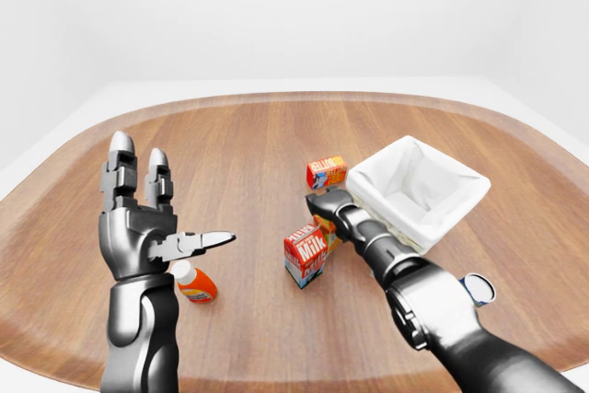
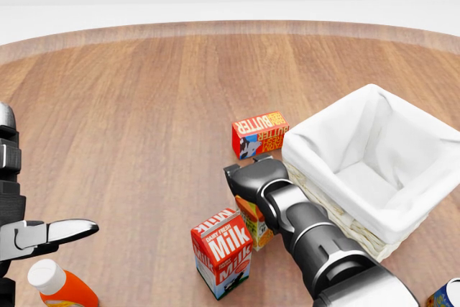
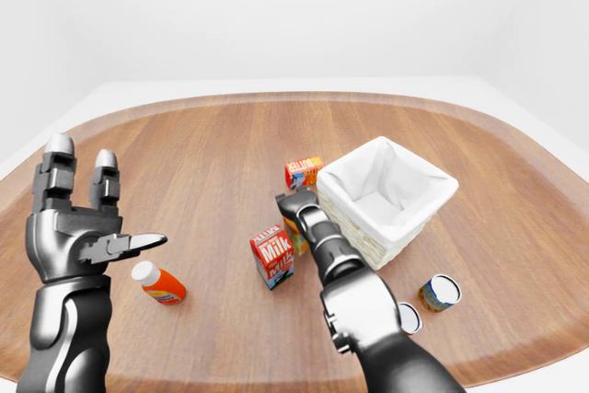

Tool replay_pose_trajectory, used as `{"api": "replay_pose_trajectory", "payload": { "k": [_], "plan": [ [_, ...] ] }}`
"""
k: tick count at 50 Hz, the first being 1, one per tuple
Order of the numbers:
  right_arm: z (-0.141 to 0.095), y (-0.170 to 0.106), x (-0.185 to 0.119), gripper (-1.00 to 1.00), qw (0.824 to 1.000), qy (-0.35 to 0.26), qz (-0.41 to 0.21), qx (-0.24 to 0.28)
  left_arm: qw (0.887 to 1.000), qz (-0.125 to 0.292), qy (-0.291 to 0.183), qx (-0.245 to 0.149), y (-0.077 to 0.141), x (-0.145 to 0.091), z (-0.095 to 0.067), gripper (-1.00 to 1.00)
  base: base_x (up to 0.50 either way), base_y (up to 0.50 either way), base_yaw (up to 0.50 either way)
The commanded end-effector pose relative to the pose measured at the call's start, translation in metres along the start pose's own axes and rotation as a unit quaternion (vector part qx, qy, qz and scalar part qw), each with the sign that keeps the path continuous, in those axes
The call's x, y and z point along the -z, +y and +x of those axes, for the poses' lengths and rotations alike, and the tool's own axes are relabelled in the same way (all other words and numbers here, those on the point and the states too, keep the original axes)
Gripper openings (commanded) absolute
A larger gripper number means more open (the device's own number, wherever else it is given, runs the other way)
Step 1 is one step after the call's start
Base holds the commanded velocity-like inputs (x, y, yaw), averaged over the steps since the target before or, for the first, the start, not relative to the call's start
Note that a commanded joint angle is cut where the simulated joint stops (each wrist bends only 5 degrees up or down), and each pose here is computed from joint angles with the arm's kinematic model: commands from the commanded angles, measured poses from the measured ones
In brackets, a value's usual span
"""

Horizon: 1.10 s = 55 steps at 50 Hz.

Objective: Pick up the orange juice, and put it in the basket.

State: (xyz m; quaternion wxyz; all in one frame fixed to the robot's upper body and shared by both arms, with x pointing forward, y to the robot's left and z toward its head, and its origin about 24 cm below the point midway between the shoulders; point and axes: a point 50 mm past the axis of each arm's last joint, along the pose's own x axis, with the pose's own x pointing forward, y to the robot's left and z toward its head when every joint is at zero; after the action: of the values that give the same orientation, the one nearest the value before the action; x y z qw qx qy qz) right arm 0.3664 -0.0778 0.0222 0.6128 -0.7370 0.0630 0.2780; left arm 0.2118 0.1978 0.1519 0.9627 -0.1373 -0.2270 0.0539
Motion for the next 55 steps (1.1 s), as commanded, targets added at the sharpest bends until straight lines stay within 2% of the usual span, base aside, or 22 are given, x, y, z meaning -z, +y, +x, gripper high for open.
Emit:
{"api": "replay_pose_trajectory", "payload": {
  "k": [1, 55],
  "plan": [
    [0.0, -0.011, 0.002, -1.0, 1.0, 0.003, -0.002, 0.018, 1.0, 0.0, 0.001, 0.0, 0.0, 0.001, 0.0, 1.0, 0.0, 0.0, 0.0],
    [-0.001, -0.045, 0.014, -1.0, 0.999, 0.015, -0.001, 0.031, 1.0, 0.0, 0.003, 0.001, -0.001, 0.002, 0.001, 1.0, 0.0, 0.0, 0.0]
  ]
}}
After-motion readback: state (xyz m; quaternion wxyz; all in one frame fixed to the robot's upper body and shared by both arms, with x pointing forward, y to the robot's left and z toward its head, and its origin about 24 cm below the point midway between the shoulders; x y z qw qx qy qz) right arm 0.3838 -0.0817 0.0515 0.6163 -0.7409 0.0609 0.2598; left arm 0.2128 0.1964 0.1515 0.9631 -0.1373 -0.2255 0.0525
